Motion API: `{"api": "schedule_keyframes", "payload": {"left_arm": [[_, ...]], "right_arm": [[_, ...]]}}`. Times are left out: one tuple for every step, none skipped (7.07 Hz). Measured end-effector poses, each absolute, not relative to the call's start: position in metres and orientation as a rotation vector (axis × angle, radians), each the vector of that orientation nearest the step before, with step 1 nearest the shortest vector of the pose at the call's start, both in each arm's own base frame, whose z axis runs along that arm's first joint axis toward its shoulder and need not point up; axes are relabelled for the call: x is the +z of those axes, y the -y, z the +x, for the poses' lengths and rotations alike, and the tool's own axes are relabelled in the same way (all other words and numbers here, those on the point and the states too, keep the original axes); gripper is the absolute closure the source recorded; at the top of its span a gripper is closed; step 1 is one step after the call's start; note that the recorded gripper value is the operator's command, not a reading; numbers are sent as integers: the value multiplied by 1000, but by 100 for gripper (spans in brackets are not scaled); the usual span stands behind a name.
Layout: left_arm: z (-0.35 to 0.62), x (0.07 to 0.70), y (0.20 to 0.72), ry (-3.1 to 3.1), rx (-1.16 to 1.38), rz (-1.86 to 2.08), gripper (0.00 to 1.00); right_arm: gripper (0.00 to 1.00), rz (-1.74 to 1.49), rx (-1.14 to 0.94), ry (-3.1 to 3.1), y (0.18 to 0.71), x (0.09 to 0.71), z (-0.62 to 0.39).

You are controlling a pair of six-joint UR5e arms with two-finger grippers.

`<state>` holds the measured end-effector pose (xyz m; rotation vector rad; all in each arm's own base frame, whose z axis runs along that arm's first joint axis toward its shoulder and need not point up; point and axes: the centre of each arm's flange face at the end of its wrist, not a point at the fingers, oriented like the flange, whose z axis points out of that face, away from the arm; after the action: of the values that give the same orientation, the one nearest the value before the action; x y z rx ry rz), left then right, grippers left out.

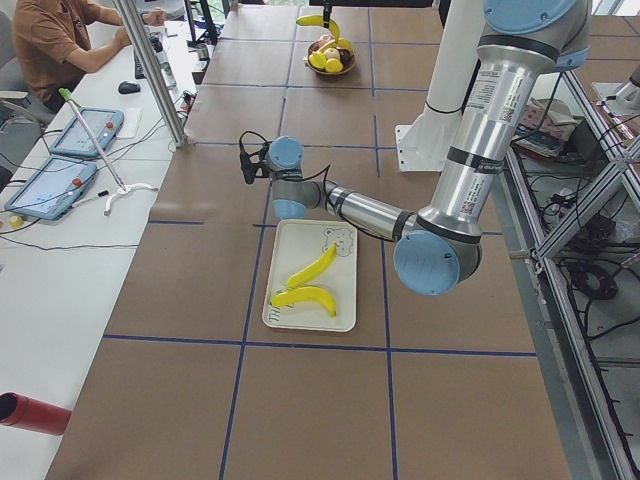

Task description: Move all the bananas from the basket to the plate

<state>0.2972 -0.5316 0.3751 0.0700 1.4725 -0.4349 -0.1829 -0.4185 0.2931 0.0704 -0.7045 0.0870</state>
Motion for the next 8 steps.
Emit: {"api": "schedule_keyframes", "payload": {"left_arm": [[306, 354, 532, -1504, -444, 46, 1], [318, 325, 528, -1549, -452, 10, 1], [325, 296, 524, -1594, -473, -24, 1], [336, 269, 515, -1642, -506, -46, 1], [356, 247, 498, -1687, -538, -52, 1], [374, 230, 482, -1725, -566, -59, 1], [384, 216, 473, -1754, -580, -74, 1], [394, 202, 465, -1776, -577, -94, 1]], "right_arm": [[99, 83, 49, 775, 426, 256, -198], [99, 91, 2, 830, 424, 225, -219], [99, 83, -29, 869, 414, 201, -246], [99, 73, -28, 905, 400, 176, -278], [99, 78, -10, 938, 385, 156, -311], [99, 84, -5, 966, 373, 146, -341], [99, 86, -21, 989, 364, 138, -364], [99, 88, -43, 1011, 358, 130, -382]]}}
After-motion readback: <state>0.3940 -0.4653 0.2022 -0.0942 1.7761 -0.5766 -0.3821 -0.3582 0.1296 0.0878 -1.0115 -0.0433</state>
